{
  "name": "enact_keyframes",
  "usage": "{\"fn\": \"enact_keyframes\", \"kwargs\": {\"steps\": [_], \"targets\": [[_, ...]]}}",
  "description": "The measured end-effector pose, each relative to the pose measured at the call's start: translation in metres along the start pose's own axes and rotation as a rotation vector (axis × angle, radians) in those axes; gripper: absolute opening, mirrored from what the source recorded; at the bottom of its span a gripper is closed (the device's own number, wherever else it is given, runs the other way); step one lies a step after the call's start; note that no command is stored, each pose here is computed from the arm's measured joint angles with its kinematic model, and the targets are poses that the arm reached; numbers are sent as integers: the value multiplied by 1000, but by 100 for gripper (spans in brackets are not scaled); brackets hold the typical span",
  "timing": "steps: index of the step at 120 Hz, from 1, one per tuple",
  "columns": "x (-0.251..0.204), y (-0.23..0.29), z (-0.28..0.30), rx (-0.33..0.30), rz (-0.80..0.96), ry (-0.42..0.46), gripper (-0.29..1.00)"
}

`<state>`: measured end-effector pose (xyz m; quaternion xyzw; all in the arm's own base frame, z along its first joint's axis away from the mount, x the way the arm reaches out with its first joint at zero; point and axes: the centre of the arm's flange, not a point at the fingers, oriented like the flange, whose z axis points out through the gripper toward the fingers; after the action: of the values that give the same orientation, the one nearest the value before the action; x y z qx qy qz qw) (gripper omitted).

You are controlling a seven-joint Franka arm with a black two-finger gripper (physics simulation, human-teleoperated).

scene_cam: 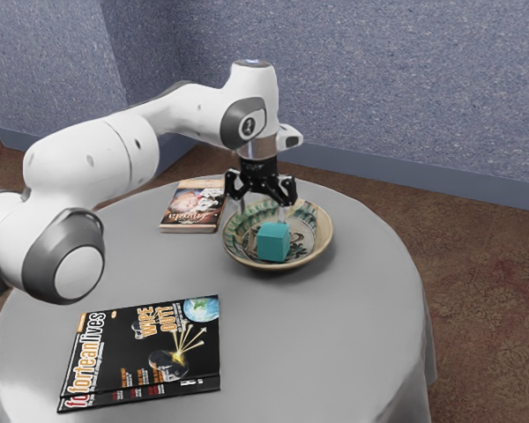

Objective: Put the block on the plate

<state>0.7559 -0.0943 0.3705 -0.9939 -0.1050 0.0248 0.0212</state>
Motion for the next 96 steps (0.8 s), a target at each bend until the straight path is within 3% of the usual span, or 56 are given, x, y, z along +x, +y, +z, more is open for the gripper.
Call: {"fn": "enact_keyframes", "kwargs": {"steps": [46, 96], "targets": [[-39, -6, -94, 18, 76, 24, 70], [-74, -94, -138, 68, 127, -17, 70]]}}
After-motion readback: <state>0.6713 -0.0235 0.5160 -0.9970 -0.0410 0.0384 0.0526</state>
